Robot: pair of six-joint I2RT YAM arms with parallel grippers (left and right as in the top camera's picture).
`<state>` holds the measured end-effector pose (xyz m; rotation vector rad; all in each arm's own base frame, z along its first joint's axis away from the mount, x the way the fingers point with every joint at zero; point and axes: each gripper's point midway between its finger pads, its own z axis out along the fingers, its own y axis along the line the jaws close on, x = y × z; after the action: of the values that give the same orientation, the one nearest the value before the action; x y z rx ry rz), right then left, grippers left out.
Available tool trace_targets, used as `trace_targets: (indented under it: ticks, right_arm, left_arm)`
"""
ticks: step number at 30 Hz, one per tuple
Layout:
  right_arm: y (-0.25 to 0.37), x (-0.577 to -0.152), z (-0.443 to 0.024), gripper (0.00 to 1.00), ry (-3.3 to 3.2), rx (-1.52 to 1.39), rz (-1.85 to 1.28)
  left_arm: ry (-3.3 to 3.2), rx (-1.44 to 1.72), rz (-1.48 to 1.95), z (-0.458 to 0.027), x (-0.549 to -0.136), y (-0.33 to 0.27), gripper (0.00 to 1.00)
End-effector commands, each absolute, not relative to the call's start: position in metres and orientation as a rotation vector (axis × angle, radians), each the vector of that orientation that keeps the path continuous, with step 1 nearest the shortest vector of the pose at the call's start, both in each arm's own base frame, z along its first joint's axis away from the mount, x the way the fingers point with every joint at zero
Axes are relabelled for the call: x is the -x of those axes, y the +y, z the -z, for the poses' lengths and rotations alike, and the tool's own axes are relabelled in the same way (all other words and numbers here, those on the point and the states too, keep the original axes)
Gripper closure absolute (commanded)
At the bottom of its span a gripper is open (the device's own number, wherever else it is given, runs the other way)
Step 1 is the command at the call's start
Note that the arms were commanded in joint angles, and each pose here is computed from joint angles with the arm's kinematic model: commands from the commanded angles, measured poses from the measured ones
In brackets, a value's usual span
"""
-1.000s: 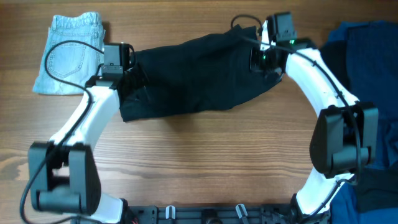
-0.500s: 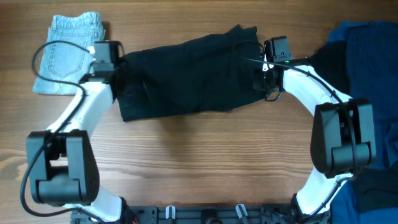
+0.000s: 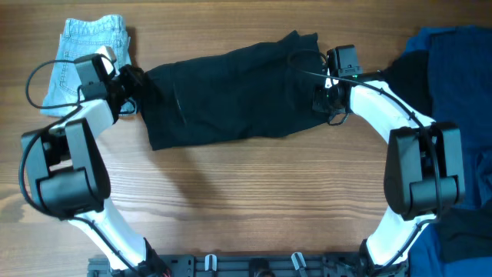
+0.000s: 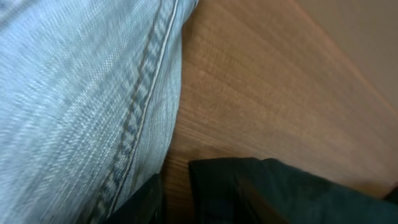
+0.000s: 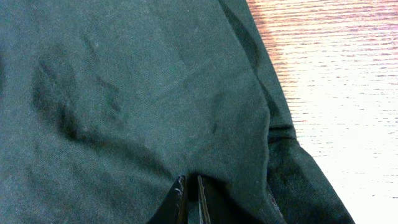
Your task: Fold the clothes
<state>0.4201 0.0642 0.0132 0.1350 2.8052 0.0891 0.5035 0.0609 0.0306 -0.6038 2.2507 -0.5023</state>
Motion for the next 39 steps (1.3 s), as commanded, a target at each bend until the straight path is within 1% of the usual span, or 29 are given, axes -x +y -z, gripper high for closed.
trace_targets:
  ticks: [1,6,10,12,14,16,19,25,29,32,35,39]
  right_arm:
    - [0.057,-0.418,-0.014,0.92,2.803,-0.173,-0.066]
    - [0.057,-0.418,-0.014,0.92,2.802,-0.173,-0.066]
    - [0.057,-0.419,-0.015,0.90,2.799,-0.173,-0.067]
    - [0.057,-0.419,-0.015,0.89,2.799,-0.173,-0.067]
    - [0.057,-0.419,-0.015,0.89,2.799,-0.173,-0.067]
    - [0.058,-0.419,-0.015,0.89,2.798,-0.173,-0.067]
    - [0.058,-0.420,-0.015,0.89,2.796,-0.174,-0.068]
    - [0.058,-0.420,-0.015,0.89,2.796,-0.184,-0.070]
    - [0.057,-0.420,-0.015,0.89,2.795,-0.203,-0.072]
    - [0.057,-0.420,-0.015,0.89,2.794,-0.209,-0.074]
    - [0.058,-0.420,-0.015,0.88,2.794,-0.209,-0.074]
    - [0.058,-0.420,-0.015,0.88,2.793,-0.209,-0.075]
  left_arm:
    - [2.267,0.502,0.511,-0.027,-0.505,0.053,0.63]
    - [2.301,0.468,0.522,-0.023,-0.502,0.037,0.63]
    - [2.308,0.452,0.523,-0.022,-0.503,0.029,0.64]
    - [2.308,0.453,0.523,-0.023,-0.503,0.029,0.67]
    - [2.311,0.454,0.523,-0.022,-0.502,0.029,0.75]
    - [2.317,0.457,0.524,-0.022,-0.501,0.029,0.85]
    - [2.324,0.460,0.524,-0.029,-0.498,0.028,0.96]
    - [2.320,0.479,0.507,-0.076,-0.482,0.028,0.96]
    - [2.331,0.577,0.477,-0.097,-0.465,0.033,0.96]
    - [2.403,0.703,0.421,-0.081,-0.448,0.041,0.96]
    - [2.531,0.815,0.296,-0.047,-0.421,0.051,0.96]
    - [2.577,0.853,0.217,-0.024,-0.415,0.059,0.96]
